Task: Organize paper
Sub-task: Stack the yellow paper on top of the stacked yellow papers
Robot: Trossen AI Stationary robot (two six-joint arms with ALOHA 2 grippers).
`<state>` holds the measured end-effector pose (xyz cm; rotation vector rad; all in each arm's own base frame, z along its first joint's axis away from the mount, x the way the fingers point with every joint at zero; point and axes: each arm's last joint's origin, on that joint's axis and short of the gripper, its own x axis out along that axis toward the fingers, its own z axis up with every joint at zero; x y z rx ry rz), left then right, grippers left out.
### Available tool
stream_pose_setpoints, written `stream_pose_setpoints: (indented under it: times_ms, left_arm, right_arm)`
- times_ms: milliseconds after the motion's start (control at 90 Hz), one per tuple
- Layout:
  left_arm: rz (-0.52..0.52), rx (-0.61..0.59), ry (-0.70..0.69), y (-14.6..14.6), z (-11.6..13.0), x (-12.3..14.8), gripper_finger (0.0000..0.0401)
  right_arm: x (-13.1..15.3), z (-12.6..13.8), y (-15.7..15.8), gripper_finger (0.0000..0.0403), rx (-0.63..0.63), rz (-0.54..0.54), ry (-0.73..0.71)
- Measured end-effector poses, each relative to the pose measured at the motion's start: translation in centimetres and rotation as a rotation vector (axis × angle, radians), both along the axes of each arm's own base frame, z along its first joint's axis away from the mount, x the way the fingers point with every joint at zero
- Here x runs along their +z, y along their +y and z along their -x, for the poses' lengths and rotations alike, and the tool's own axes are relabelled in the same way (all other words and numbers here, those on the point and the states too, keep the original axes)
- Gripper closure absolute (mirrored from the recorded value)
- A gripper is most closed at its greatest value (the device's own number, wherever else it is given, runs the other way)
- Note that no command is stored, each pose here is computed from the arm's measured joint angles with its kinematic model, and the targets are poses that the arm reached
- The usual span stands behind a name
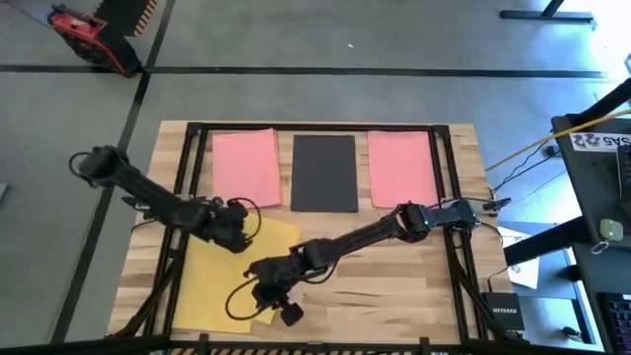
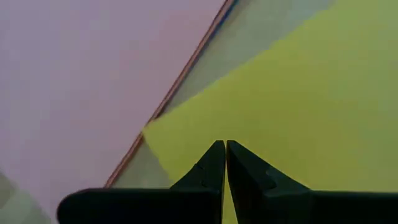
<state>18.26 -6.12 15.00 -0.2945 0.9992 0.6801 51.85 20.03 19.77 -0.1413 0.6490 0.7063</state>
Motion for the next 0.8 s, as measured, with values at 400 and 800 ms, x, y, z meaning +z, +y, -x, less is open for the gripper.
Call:
stream_pose_setpoints:
  times_ms: [400, 800]
  left_arm:
    - [-0.031, 0.016, 0.097, -0.1, -1.3, -2.8, 0.0401]
    - [-0.015, 0.057, 0.181, -1.6, 1.5, -2.3, 0.0401]
  right_arm:
    - [-0.3, 0.3, 0.3, 0.0402, -0.062, -0.008, 0.060]
    - [1.7, 0.3, 0.1, 0.0403, -0.096, 0.028, 0.046]
